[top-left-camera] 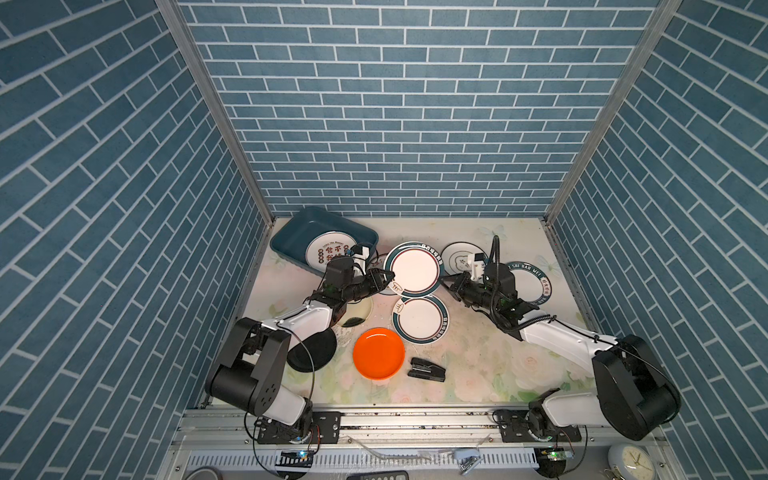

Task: Place the plates into the plastic bin on the countertop
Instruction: 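Carry the upright plate toward the left gripper while the left gripper grasps it, then carry the plate to the bin with the left gripper while the right gripper withdraws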

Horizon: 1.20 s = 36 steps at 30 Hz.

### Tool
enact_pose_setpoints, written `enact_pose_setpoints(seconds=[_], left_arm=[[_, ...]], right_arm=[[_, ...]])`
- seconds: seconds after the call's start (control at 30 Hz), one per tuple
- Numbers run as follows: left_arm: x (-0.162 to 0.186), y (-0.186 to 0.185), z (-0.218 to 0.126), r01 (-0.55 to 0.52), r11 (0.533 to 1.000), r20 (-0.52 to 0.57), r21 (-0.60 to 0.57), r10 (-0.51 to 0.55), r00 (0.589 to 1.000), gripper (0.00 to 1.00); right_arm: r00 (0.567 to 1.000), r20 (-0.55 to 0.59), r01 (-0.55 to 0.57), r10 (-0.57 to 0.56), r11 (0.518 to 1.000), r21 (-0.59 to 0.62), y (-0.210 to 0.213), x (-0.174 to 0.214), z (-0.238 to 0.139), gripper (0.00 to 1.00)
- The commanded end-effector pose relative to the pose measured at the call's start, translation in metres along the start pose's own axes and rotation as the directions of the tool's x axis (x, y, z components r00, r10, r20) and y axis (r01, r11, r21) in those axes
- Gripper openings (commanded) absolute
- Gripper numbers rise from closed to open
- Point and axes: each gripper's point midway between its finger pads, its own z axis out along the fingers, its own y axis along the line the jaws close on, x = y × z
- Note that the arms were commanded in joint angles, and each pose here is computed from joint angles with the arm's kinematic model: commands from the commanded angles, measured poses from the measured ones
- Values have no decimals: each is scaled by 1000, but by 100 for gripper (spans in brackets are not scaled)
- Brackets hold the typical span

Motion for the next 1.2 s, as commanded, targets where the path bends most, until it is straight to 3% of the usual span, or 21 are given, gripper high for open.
enact_pose_setpoints(seconds=[0.0, 0.1, 0.43, 0.83, 1.07, 1.17], left_arm=[[-11, -16, 4, -24, 999, 17, 45, 23, 1000, 20], [-14, -17, 5, -21, 999, 17, 43, 20, 1000, 1], [-19, -15, 6, -8, 1000, 17, -1, 8, 1000, 0], [-53, -16, -15, -35, 997, 96, -72, 42, 995, 0], [-101, 5, -43, 4, 989, 221, -146, 29, 975, 0], [-125, 27, -61, 69, 981, 302, -181, -11, 953, 0]], right_arm=[[1000, -1, 15, -15, 995, -95, 27, 0, -7, 0], [1000, -7, 21, -22, 995, -95, 27, 1, -7, 0], [997, -13, 78, -79, 995, -58, 25, 3, -12, 65], [976, 5, 213, -217, 962, 172, 0, -2, -41, 76], [967, 17, 242, -253, 941, 237, -12, -1, -59, 77], [963, 20, 255, -269, 933, 255, -15, 0, -66, 77]])
